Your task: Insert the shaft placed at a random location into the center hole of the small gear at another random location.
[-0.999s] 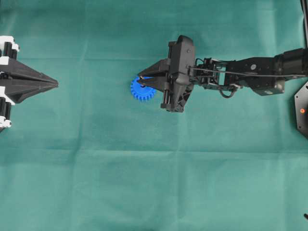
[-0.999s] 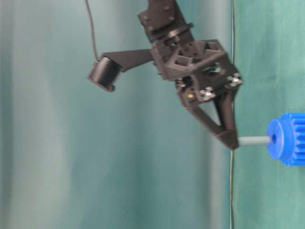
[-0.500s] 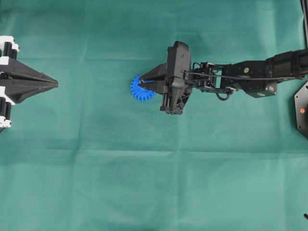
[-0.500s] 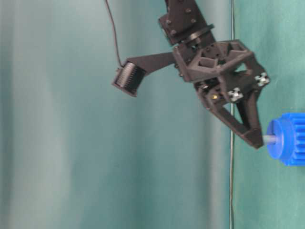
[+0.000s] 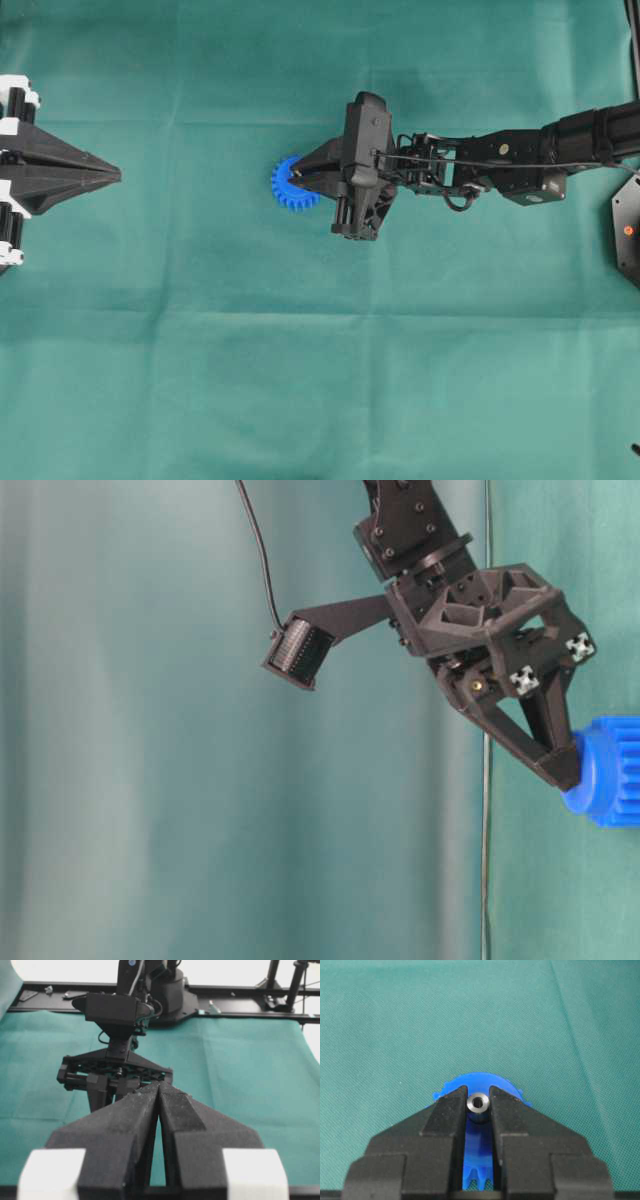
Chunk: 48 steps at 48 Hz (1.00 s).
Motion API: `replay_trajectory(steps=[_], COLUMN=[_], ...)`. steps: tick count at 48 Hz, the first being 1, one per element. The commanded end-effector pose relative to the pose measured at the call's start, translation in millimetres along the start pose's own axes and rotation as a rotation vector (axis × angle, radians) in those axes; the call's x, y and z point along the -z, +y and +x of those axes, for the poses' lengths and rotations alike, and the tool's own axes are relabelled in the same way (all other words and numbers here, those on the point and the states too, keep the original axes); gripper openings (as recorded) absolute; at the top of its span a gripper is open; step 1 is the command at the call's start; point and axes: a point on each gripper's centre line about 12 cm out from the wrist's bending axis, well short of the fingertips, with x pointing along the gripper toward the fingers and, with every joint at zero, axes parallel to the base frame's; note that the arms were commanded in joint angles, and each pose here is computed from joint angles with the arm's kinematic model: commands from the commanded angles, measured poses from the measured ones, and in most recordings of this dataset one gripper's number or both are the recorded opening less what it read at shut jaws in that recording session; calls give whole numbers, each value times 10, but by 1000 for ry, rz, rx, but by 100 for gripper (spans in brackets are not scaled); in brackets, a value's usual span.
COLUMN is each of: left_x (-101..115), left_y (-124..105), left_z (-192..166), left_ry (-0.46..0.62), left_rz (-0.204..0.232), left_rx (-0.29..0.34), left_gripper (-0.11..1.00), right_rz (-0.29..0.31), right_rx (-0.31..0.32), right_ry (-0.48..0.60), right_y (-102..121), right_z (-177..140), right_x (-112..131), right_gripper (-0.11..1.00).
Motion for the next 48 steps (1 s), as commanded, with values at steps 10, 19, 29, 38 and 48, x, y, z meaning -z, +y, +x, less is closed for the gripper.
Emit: replay_trajectory(steps=[10,19,29,38,48], left_x=[-54,-57,-57,-57,-61], left_y=[2,-1,2,2,2], left_z=[20,17,17,17,20], left_ry=[-12,-14,-14,-14,-14], left_rz=[5,5,5,3,3], left_rx=[-1,1,-1,-1,-1], left_gripper=[0,0,0,0,0], right_rz=[42,48,46,47,49], right_rx=[-2,-2,-8,-9,-12], right_ry=[-49,-51,-80,-106,-109], right_y=[14,14,37,32,30], right_z=[-12,-8,-70,-166,-269], right_x=[-153,-163,-274,-388,-515], right_gripper=[14,34,79,72,72])
